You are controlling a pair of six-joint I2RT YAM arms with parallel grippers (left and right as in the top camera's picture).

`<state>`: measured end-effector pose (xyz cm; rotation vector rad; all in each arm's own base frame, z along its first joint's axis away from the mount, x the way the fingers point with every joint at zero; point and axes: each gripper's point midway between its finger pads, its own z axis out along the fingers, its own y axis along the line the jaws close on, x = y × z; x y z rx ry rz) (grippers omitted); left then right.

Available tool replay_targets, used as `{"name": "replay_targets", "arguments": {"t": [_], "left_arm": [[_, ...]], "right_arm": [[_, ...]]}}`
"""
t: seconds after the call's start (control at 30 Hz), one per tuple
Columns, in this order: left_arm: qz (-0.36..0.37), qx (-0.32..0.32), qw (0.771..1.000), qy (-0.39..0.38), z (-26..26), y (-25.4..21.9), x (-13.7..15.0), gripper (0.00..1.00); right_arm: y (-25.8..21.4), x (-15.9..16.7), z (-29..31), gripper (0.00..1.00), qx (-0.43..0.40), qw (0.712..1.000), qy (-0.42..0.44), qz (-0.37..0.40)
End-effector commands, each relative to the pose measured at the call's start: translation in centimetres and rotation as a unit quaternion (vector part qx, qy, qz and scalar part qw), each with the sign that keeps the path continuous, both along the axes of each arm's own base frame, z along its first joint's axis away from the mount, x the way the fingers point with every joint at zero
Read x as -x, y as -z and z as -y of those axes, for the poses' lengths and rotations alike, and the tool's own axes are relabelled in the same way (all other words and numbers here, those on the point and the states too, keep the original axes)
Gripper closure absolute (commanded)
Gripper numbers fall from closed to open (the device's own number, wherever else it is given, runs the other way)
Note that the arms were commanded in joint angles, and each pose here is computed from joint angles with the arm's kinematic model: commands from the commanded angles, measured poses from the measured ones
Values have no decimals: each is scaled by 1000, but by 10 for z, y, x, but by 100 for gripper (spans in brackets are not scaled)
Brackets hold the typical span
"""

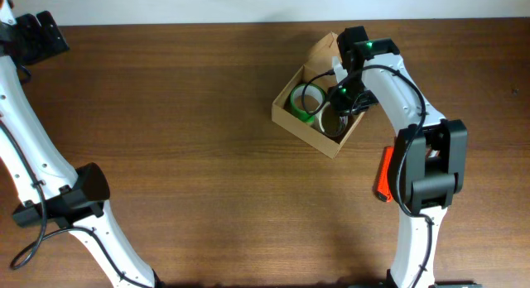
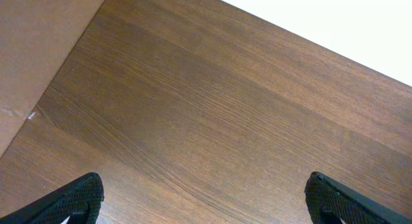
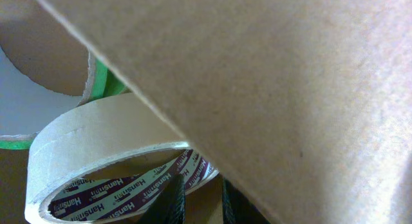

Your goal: Pack container

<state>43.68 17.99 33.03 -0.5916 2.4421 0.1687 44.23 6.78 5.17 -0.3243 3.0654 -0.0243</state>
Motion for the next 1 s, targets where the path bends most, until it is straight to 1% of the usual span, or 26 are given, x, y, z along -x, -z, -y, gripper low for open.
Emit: {"name": "replay_targets", "arguments": {"t": [0.0, 0.17, 0.37, 0.43, 0.5, 0.53, 0.57, 0.83, 0.97], "left_arm": [[13, -4, 1000, 4, 2, -12, 6, 0], [12, -4, 1000, 4, 2, -12, 6, 0], [13, -4, 1000, 4, 2, -13, 6, 0], [13, -4, 1000, 4, 2, -12, 6, 0], [12, -4, 1000, 4, 2, -12, 6, 0], [13, -4, 1000, 4, 2, -12, 6, 0], [13, -4, 1000, 4, 2, -12, 6, 0], [13, -4, 1000, 5, 2, -12, 6, 0], [12, -4, 1000, 4, 2, -12, 6, 0]], "right_arm": [[5, 4, -3, 81, -8, 1000, 3, -12], [-4, 2, -11, 80, -10, 1000, -8, -2], [-46, -16, -30, 81, -36, 998, -21, 42], [-61, -20, -34, 84, -39, 997, -25, 55], [-73, -21, -41, 90, -40, 997, -32, 63], [-77, -21, -44, 94, -41, 996, -35, 65], [-80, -20, -47, 96, -41, 996, -38, 65], [-79, -9, -72, 96, -38, 996, -64, 58], [-73, -6, -74, 96, -26, 996, -69, 53]]}}
